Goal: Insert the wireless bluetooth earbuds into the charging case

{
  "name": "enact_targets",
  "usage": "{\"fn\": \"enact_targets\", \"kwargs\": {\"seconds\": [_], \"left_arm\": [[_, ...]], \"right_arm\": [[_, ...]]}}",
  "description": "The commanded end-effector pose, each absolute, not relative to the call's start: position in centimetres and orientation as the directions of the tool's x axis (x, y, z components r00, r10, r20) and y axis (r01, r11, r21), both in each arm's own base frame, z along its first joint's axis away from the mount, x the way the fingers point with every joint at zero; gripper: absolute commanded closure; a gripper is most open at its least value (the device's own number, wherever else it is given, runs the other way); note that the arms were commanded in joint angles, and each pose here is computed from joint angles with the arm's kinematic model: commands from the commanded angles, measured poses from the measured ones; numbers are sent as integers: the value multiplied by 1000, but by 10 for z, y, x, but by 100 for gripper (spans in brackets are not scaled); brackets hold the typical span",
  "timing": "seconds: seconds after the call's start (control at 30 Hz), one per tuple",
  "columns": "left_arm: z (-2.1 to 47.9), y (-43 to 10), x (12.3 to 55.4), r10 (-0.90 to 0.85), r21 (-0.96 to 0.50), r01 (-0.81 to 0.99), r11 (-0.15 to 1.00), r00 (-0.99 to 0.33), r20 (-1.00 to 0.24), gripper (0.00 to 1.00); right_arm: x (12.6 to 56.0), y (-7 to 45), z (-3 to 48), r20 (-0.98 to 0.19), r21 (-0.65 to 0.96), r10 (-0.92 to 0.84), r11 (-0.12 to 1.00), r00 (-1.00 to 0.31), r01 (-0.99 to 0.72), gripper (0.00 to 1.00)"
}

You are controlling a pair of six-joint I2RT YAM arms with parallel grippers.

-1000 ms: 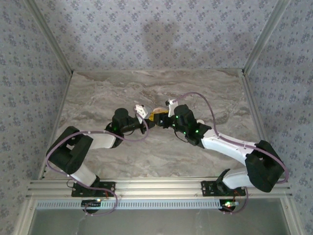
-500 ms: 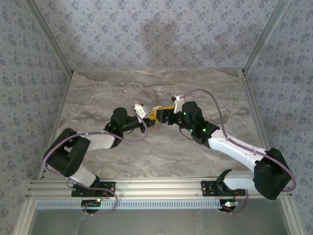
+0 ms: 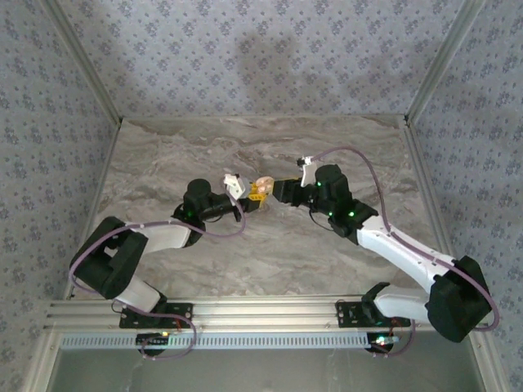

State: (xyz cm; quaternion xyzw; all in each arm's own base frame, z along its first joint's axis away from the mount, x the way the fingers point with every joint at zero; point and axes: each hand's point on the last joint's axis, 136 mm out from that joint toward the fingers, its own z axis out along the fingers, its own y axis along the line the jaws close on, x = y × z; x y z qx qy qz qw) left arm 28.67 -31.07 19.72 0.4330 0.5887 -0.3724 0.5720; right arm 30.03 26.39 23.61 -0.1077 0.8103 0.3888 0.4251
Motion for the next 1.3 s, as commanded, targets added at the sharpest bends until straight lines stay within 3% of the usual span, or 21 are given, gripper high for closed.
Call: {"fn": "enact_targets", "kwargs": {"seconds": [0.0, 0.23, 0.5, 0.63, 0.97, 1.27], "left_arm": [[223, -316, 268, 63, 154, 955, 254, 143, -988, 81], [206, -315, 249, 227, 248, 957, 147, 212, -951, 81], [195, -306, 242, 397, 363, 928, 83, 303, -866, 81], [196, -307, 239, 406, 380, 922, 69, 322, -855, 81], [198, -310, 237, 393, 391, 918, 66, 336, -856, 81], [205, -310, 242, 362, 393, 912, 120, 329, -872, 81]], "right_arm": [[294, 261, 260, -827, 475, 92, 644, -555, -600, 45], [269, 247, 265, -927, 110, -238, 564, -289, -818, 27], [242, 250, 251, -851, -236, -522, 292, 53, -927, 14], [249, 254, 238, -762, -340, -634, 221, 130, -914, 14], [254, 281, 222, -738, -305, -648, 72, 188, -950, 13], [233, 291, 209, -764, -173, -627, -26, 150, -985, 22]]}}
